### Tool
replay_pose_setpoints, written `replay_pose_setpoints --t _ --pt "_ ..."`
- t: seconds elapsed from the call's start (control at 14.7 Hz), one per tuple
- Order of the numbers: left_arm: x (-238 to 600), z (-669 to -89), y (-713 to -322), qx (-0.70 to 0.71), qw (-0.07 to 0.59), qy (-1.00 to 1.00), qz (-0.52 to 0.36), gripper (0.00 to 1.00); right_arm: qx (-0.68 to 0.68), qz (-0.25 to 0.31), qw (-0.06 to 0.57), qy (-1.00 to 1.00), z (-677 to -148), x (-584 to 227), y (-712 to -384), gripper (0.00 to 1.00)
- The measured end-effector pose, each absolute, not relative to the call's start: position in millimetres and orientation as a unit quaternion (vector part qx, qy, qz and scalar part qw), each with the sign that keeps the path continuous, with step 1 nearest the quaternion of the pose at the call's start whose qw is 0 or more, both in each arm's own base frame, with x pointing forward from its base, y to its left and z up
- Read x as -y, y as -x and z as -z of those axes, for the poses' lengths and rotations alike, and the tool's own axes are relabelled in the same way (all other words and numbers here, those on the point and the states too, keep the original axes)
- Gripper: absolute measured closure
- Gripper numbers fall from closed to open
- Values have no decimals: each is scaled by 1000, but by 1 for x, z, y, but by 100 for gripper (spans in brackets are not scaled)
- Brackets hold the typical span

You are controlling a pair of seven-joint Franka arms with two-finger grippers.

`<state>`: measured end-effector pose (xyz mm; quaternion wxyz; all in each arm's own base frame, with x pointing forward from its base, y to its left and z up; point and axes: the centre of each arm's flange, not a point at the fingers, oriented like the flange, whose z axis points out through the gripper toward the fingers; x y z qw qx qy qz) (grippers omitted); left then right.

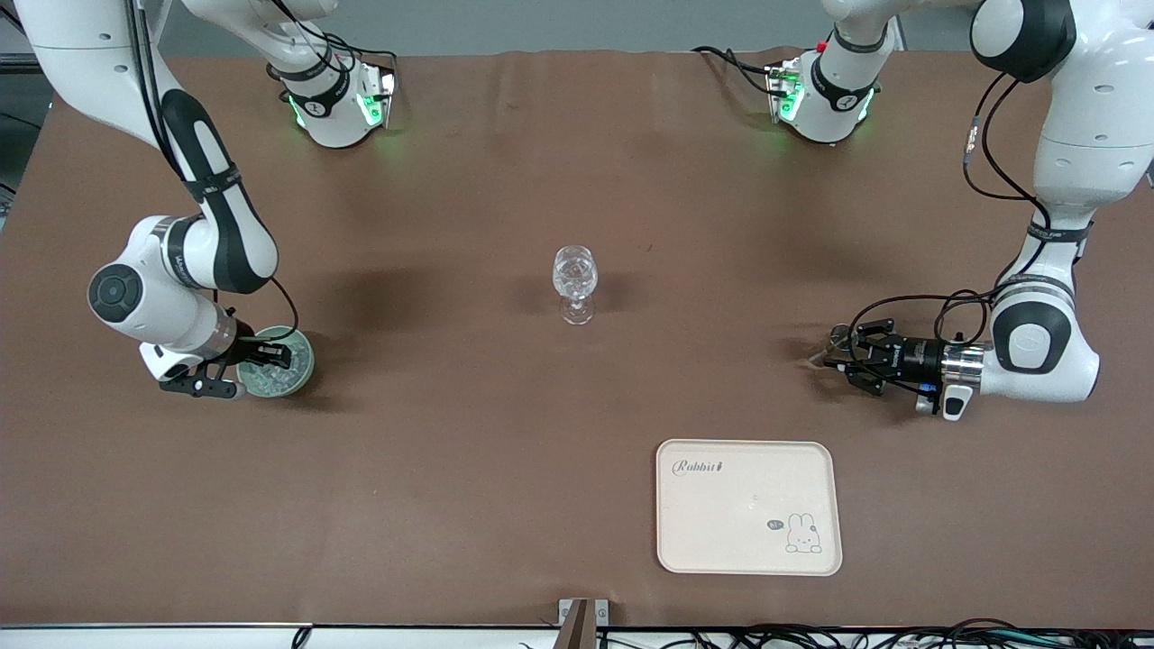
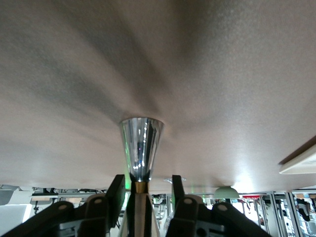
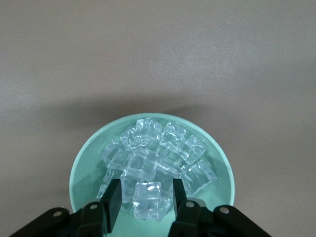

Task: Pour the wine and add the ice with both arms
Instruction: 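Lift the jigger upright with the left gripper while the right gripper holds ice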

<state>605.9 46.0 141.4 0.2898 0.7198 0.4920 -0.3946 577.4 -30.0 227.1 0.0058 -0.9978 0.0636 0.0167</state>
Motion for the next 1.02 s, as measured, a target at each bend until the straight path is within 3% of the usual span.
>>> replay_pose_setpoints --t 0.61,1.02 --pt "-45 -140 -606 -489 293 -720 396 78 -64 -18 5 998 -224 30 -577 56" --pt "-6 -157 -620 -467 307 -725 402 78 -63 -19 6 998 -223 30 -577 58"
